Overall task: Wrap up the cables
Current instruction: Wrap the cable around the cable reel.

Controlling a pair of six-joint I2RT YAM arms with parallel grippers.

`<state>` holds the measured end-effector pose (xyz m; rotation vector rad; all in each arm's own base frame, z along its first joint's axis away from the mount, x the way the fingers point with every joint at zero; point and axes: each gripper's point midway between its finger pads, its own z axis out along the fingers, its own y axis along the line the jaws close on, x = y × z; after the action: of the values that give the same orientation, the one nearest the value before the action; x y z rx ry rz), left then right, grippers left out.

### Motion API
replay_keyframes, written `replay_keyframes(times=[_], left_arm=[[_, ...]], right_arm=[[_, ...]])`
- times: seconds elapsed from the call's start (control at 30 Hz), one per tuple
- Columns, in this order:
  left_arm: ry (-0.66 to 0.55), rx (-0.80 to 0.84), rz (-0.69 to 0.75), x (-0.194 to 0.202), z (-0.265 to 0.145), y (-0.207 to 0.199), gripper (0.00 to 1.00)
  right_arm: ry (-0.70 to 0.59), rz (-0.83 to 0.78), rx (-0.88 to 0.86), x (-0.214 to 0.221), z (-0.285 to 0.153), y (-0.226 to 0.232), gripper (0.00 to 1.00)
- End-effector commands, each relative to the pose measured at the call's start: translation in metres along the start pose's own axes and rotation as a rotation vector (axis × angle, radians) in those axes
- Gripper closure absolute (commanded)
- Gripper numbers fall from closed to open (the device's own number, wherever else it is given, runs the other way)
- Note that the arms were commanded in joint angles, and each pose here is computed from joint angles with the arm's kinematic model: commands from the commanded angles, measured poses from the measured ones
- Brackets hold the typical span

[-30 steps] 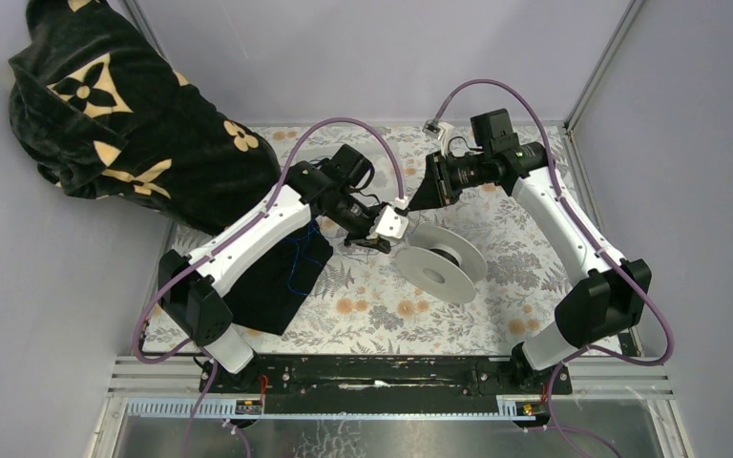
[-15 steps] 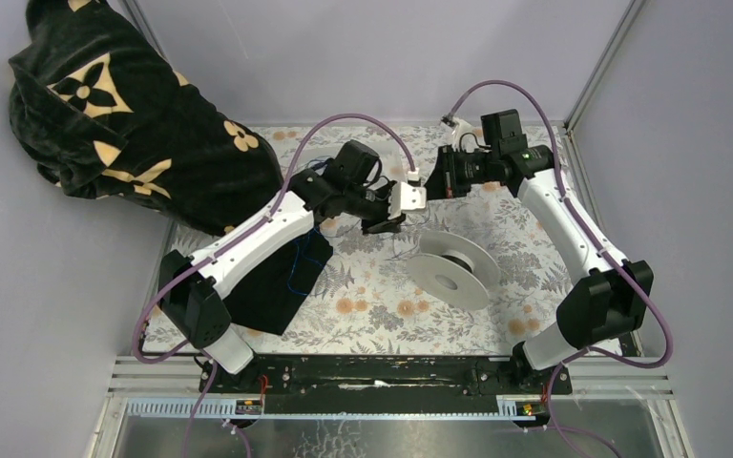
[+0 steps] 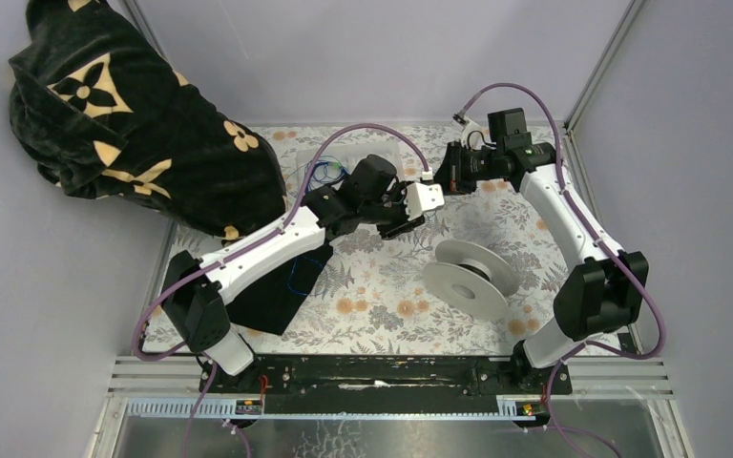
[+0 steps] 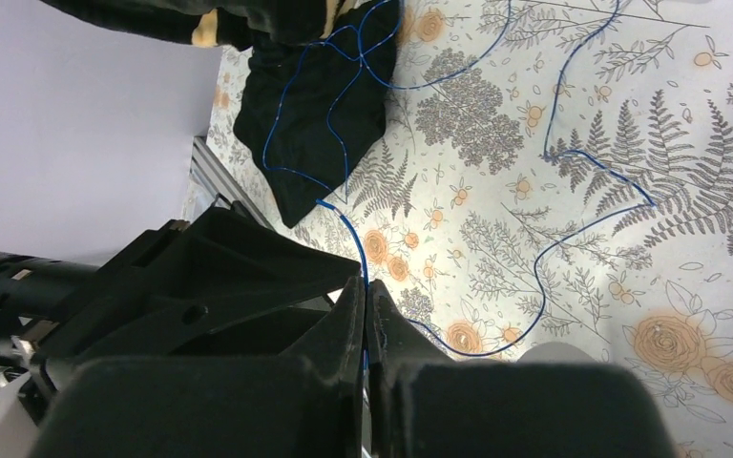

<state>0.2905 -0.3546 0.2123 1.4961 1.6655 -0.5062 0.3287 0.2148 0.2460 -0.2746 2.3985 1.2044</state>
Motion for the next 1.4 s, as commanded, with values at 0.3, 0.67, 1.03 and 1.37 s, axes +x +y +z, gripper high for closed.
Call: replay_keyframes(times=[0.3,0.67,1.03,1.37], left_arm=[[-0.067,0.097,0.101,-0.007,0.002,-0.017,0.42],[-0.114,0.126,0.003,-0.018,0.02,-0.019,0.46],[-0.167,0.173,-0.096,-0.018,0.029,-0.031,0.45],[-0.169,0.186,-0.141,-0.013,0.039,-0.03,0.82]], right_arm=[[-0.039,-0.016,0.007,-0.015,-0.011,-0.002,1.0],[-0.06,-0.006,-0.015,-0.015,-0.016,0.003,1.0],[-0.102,0.01,-0.022,-0.019,-0.025,0.003,1.0],[-0.131,0.028,-0.013,-0.021,-0.032,-0.004,1.0]])
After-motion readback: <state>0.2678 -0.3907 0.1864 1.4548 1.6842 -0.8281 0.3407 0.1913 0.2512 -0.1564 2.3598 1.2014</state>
